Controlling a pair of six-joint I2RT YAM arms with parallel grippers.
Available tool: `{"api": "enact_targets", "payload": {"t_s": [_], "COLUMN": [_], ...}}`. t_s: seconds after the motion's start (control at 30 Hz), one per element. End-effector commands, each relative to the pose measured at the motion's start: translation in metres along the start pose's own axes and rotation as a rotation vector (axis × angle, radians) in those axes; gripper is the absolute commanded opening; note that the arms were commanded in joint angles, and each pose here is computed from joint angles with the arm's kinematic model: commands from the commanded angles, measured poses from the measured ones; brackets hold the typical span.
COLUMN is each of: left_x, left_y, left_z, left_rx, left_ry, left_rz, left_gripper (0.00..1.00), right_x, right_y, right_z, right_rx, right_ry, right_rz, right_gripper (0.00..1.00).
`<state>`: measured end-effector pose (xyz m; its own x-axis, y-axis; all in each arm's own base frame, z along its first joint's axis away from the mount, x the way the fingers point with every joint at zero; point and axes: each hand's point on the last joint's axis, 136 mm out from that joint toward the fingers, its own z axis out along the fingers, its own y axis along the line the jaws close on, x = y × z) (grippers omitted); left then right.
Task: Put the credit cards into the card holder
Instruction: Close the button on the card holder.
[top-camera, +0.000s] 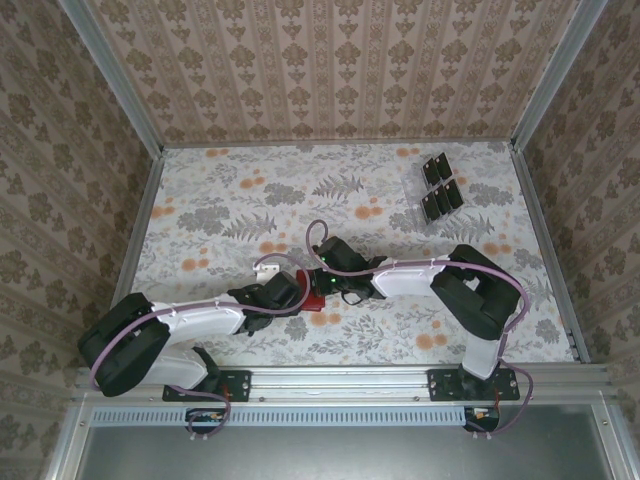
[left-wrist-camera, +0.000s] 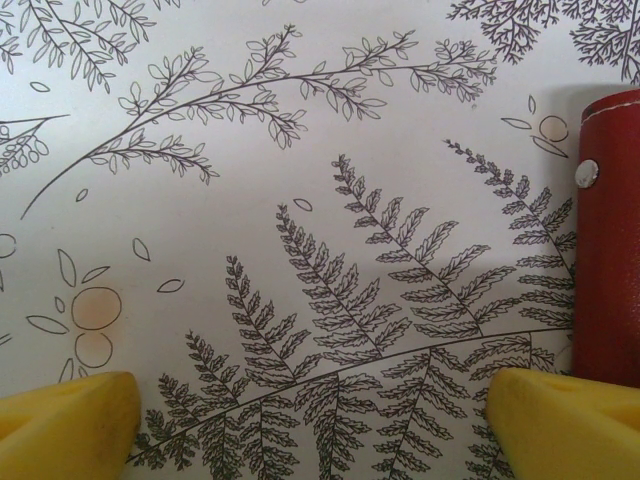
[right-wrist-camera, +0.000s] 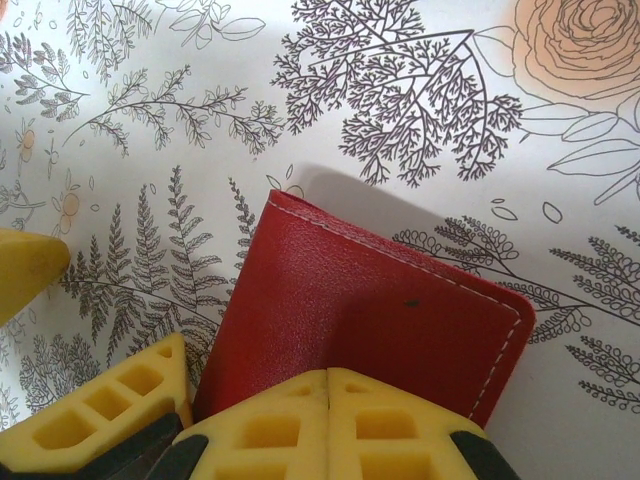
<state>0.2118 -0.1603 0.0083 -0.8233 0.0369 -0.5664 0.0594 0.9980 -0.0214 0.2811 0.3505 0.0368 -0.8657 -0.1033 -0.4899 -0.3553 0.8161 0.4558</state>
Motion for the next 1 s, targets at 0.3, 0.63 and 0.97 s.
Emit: {"api": "enact_targets", "payload": {"t_s": [0.3, 0.63, 0.97], "left_x": [0.055, 0.054, 0.04], "left_y": [-0.011, -0.011, -0.003], "left_z": [0.015, 0.013, 0.006], "left_rx": [0.092, 0.099, 0.118], "left_ry": [0.214, 0.211, 0.2], "left_rz": [0.01, -0.05, -0.19], "left_gripper": [1.0, 1.0, 1.0], "right_x": [0.042, 0.101, 0.141], "right_y": [-0.029, -0.074, -0.108], "right_z": [0.006, 0.02, 0.025], "right_rx": [0.077, 0.216, 0.328], "right_ry": [0.075, 0.119, 0.097], "right_rz": [-0.048, -0.118, -0.157], "right_gripper": [0.0, 0.0, 0.0]}}
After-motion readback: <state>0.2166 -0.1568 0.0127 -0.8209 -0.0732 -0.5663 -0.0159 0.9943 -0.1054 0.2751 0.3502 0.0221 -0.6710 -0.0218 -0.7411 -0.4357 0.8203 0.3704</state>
